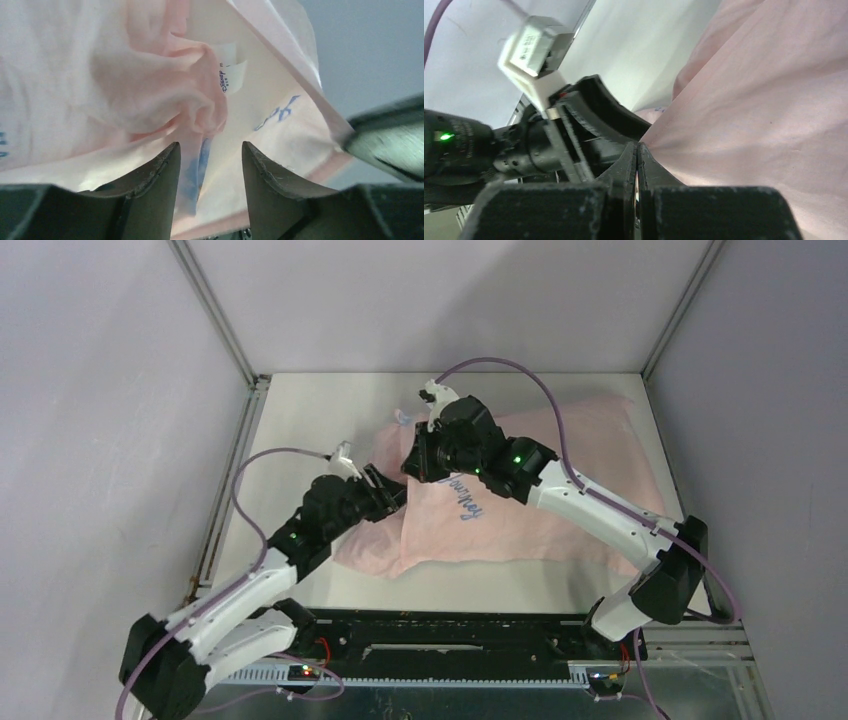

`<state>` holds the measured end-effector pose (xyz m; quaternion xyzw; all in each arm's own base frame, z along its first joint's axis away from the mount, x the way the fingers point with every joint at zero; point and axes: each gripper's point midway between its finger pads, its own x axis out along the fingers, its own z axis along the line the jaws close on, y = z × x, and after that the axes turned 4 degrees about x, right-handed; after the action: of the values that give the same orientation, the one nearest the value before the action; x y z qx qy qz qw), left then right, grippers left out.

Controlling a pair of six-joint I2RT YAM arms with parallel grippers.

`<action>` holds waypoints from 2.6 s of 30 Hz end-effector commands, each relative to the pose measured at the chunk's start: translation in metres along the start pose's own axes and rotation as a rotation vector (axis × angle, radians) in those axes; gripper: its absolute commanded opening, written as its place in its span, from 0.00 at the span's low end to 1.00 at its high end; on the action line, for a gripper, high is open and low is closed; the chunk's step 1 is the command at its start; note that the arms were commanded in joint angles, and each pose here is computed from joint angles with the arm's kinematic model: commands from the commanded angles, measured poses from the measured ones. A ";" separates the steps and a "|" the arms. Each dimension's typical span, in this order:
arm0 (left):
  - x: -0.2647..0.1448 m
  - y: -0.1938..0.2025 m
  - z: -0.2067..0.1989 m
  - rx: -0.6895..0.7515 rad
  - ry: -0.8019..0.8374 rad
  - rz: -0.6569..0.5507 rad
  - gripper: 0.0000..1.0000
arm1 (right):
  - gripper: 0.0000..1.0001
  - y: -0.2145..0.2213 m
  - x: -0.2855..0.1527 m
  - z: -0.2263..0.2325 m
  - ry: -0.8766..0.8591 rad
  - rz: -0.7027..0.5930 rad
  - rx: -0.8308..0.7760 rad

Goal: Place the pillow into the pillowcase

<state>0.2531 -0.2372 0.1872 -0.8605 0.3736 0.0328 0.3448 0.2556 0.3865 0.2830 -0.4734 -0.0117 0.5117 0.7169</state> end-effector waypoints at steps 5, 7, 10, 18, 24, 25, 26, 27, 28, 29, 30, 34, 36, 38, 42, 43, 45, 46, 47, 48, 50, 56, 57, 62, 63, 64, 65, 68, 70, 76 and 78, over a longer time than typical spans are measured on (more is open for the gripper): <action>-0.047 -0.025 0.050 0.095 -0.262 -0.138 0.54 | 0.00 -0.016 -0.021 0.020 -0.095 -0.063 0.018; -0.053 -0.027 0.060 0.097 -0.292 -0.154 0.54 | 0.00 -0.014 -0.021 0.017 -0.087 -0.058 0.020; -0.055 -0.020 0.071 0.121 -0.323 -0.128 0.54 | 0.00 -0.014 -0.019 0.015 -0.081 -0.051 0.019; -0.043 0.016 0.104 0.112 -0.370 -0.027 0.51 | 0.00 -0.015 -0.007 0.015 -0.064 -0.020 -0.007; -0.040 0.030 0.110 0.108 -0.358 0.000 0.18 | 0.00 -0.017 -0.001 0.014 -0.058 -0.007 -0.023; -0.040 0.031 0.108 0.112 -0.346 0.004 0.10 | 0.00 -0.016 0.001 0.014 -0.056 -0.003 -0.025; -0.040 0.034 0.105 0.114 -0.336 0.013 0.04 | 0.00 -0.016 0.003 0.013 -0.055 -0.001 -0.027; -0.041 0.037 0.102 0.117 -0.326 0.023 0.01 | 0.00 -0.016 0.004 0.013 -0.054 0.000 -0.029; -0.042 0.041 0.100 0.122 -0.314 0.038 0.00 | 0.00 -0.015 0.006 0.013 -0.053 0.006 -0.031; -0.043 0.045 0.097 0.126 -0.305 0.055 0.00 | 0.00 -0.016 0.008 0.014 -0.055 0.009 -0.032; -0.044 0.051 0.097 0.129 -0.305 0.079 0.00 | 0.00 -0.016 0.010 0.015 -0.060 0.015 -0.032; -0.048 0.077 0.091 0.124 -0.268 0.169 0.00 | 0.00 -0.010 0.022 0.023 -0.065 0.040 -0.050; -0.049 0.092 0.088 0.111 -0.254 0.211 0.00 | 0.00 0.003 0.037 0.018 -0.040 0.072 -0.055; -0.052 0.106 0.086 0.101 -0.246 0.242 0.00 | 0.00 0.018 0.053 0.007 -0.016 0.108 -0.039; -0.055 0.132 0.080 0.067 -0.213 0.291 0.00 | 0.00 0.047 0.081 -0.021 0.025 0.172 -0.001; -0.056 0.137 0.076 0.064 -0.201 0.301 0.00 | 0.00 0.052 0.084 -0.025 0.035 0.188 0.001; -0.058 0.135 0.067 0.072 -0.182 0.302 0.00 | 0.03 0.058 0.086 -0.028 0.044 0.209 -0.004; -0.059 0.128 0.061 0.085 -0.177 0.290 0.00 | 0.15 0.058 0.083 -0.027 0.041 0.208 -0.009; -0.063 0.121 0.059 0.107 -0.197 0.281 0.03 | 0.30 0.054 0.076 -0.022 0.034 0.192 -0.018; -0.065 0.108 0.050 0.130 -0.196 0.248 0.08 | 0.43 0.047 0.068 -0.017 0.024 0.171 -0.026; -0.070 0.084 0.044 0.175 -0.233 0.197 0.17 | 0.58 0.032 0.046 -0.004 -0.003 0.122 -0.043; -0.082 -0.001 0.014 0.224 -0.245 0.022 0.34 | 0.89 -0.007 -0.035 0.000 0.050 -0.053 -0.067; -0.084 -0.016 0.010 0.235 -0.251 -0.012 0.37 | 0.91 -0.009 -0.048 -0.011 0.098 -0.082 -0.062; -0.060 -0.075 -0.023 0.302 -0.196 -0.084 0.56 | 0.95 0.011 -0.105 -0.096 0.397 -0.172 0.040; -0.050 -0.082 -0.028 0.320 -0.199 -0.083 0.61 | 0.96 0.016 -0.119 -0.113 0.440 -0.197 0.070; -0.036 -0.087 -0.031 0.338 -0.195 -0.079 0.64 | 0.97 0.024 -0.129 -0.132 0.488 -0.209 0.107; -0.022 -0.093 -0.037 0.351 -0.172 -0.083 0.65 | 0.97 0.033 -0.139 -0.148 0.525 -0.219 0.147; 0.024 -0.100 -0.041 0.371 -0.147 -0.047 0.67 | 0.99 0.062 -0.160 -0.196 0.611 -0.256 0.254; 0.053 -0.093 -0.031 0.371 -0.165 0.011 0.64 | 0.99 0.073 -0.164 -0.218 0.616 -0.275 0.327; 0.092 -0.049 0.029 0.294 -0.293 0.153 0.19 | 1.00 0.054 -0.126 -0.264 0.519 -0.277 0.451; 0.081 -0.039 0.045 0.266 -0.335 0.149 0.07 | 0.99 0.027 -0.101 -0.271 0.490 -0.260 0.429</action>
<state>0.3552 -0.2515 0.1475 -0.7467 0.3900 0.1510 0.5173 0.2556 0.0956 0.1322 -0.4363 0.3007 0.2488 0.8107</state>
